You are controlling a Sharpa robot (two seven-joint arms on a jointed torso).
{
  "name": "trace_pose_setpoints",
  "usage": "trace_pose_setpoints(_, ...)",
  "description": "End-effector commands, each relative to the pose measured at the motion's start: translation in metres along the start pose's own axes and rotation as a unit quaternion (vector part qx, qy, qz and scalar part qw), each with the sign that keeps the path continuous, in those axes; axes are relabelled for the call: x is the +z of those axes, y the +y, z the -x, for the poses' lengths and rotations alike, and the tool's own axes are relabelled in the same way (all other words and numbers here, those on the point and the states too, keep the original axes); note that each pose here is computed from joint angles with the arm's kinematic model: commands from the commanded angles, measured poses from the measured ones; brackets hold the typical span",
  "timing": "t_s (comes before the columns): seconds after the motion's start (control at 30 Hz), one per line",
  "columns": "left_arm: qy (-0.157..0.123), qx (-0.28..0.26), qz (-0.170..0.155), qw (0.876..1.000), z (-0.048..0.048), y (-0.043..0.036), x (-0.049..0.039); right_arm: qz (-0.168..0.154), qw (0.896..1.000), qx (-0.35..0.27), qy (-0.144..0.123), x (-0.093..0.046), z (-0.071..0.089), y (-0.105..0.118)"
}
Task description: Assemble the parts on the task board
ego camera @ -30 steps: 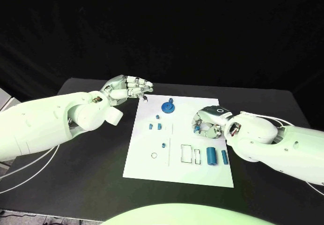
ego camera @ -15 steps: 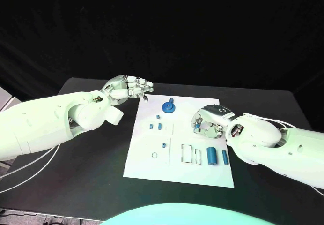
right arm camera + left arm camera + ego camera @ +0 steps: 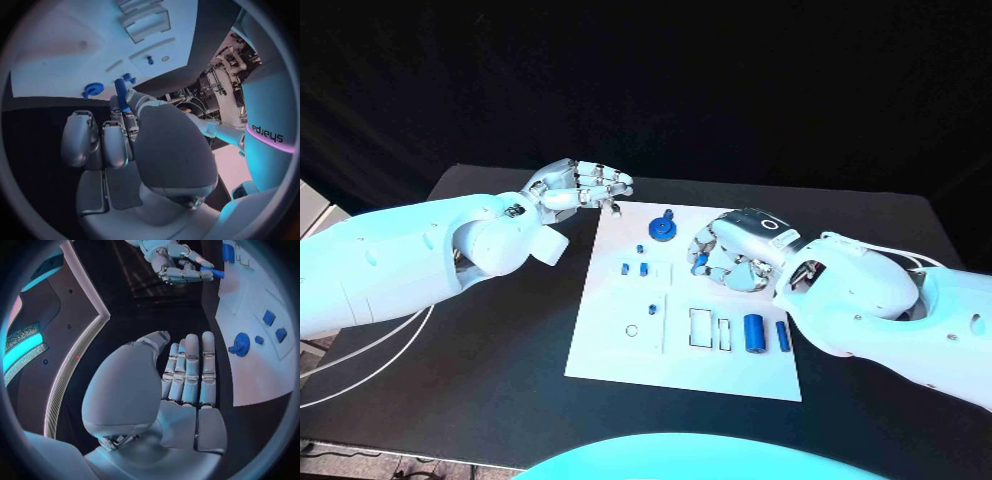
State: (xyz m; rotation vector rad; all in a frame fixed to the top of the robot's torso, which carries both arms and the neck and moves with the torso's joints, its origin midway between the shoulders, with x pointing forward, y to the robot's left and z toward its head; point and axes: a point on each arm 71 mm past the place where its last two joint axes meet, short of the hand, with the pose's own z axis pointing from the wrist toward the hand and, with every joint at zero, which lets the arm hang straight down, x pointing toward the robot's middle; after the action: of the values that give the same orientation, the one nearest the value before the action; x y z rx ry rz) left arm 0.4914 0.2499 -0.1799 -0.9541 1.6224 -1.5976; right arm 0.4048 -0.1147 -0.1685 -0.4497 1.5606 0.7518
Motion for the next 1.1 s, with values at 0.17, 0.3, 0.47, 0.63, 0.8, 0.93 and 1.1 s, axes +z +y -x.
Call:
trace_pose_setpoints(0.17, 0.014, -0.007, -0.004, 1.000, -0.0057, -0.0007, 0.0032, 0.066, 0.997, 0.028, 0.003, 0.016, -0.016, 0.046)
trace_pose_setpoints(0.3, 0.016, -0.008, -0.004, 1.000, -0.0070, -0.0006, 0.0041, 0.092, 0.995, 0.037, 0.008, 0.023, -0.028, 0.064)
trace_pose_setpoints(0.47, 0.018, -0.008, -0.004, 1.000, -0.0089, -0.0006, 0.0049, 0.106, 0.993, 0.046, 0.023, 0.029, -0.048, 0.076)
trace_pose_setpoints(0.63, 0.020, -0.009, -0.004, 1.000, -0.0100, -0.0007, 0.0050, 0.103, 0.993, 0.050, 0.040, 0.032, -0.067, 0.076)
trace_pose_setpoints(0.8, 0.020, -0.009, -0.004, 1.000, -0.0103, -0.0008, 0.0048, 0.098, 0.992, 0.052, 0.053, 0.033, -0.082, 0.075)
trace_pose_setpoints(0.93, 0.020, -0.009, -0.004, 1.000, -0.0103, -0.0008, 0.0048, 0.098, 0.992, 0.052, 0.058, 0.033, -0.087, 0.076)
trace_pose_setpoints(1.1, 0.021, -0.009, -0.004, 1.000, -0.0106, -0.0008, 0.0049, 0.096, 0.992, 0.050, 0.062, 0.033, -0.089, 0.075)
